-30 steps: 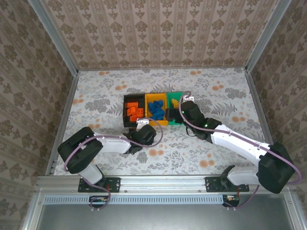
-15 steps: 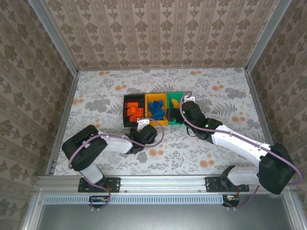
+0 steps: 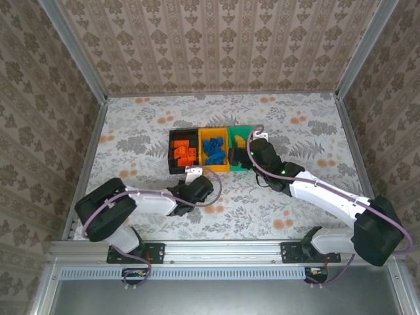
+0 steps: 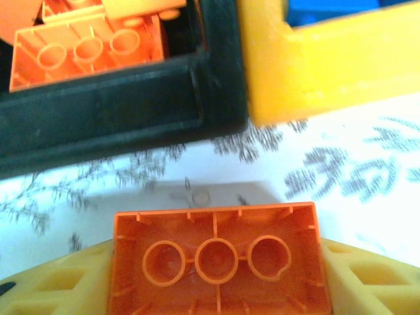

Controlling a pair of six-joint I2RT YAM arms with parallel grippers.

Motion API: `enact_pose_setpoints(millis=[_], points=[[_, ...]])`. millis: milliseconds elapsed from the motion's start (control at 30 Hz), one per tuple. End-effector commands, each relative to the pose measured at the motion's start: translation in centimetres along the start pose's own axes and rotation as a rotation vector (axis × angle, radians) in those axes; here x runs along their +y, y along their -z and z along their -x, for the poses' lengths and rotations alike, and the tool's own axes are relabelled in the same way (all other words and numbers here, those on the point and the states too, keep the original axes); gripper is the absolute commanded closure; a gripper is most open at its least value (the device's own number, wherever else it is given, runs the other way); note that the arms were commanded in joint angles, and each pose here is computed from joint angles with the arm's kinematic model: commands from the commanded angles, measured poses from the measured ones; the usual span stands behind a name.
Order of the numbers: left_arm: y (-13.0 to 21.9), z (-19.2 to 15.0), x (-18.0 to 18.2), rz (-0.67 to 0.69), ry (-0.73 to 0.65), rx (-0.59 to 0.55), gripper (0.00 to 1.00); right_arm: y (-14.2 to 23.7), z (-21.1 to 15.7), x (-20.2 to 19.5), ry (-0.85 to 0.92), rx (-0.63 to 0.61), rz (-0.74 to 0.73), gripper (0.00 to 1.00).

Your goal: Sort the legos into containers by color

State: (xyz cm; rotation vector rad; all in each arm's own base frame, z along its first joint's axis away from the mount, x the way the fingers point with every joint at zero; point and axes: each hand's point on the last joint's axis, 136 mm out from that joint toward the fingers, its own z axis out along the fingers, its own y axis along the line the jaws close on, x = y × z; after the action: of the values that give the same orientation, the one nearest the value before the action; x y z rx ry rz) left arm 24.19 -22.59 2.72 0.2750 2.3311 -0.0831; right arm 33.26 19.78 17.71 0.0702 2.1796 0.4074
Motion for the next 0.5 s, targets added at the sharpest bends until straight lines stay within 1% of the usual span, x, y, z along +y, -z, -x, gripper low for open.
enact_pose_setpoints(millis=[0, 133, 233, 333, 400, 467], points=[[2.6, -0.6, 0.0, -0.027, 0.009, 0.032, 0.44, 0.2, 0.0, -0.6, -0.022, -0.011, -0.006, 0.05], [5.6, 1.3, 0.5, -0.068, 0.060, 0.006, 0.46, 0.2, -0.6, -0.7, -0.026, 0.002, 0.001, 0.05], [7.3, 3.7, 1.5, -0.086, 0.096, -0.016, 0.46, -0.1, -1.4, -1.2, -0.017, 0.021, -0.017, 0.05], [7.4, 6.5, 2.8, -0.115, 0.161, -0.010, 0.46, -0.3, -2.2, -1.7, -0.014, 0.039, -0.032, 0.05], [6.8, 8.7, 3.6, -0.135, 0.199, -0.004, 0.46, -0.2, -2.5, -1.9, -0.016, 0.041, -0.033, 0.05], [6.0, 10.6, 4.2, -0.132, 0.205, 0.003, 0.45, -0.2, -2.6, -2.0, -0.014, 0.044, -0.037, 0.05]])
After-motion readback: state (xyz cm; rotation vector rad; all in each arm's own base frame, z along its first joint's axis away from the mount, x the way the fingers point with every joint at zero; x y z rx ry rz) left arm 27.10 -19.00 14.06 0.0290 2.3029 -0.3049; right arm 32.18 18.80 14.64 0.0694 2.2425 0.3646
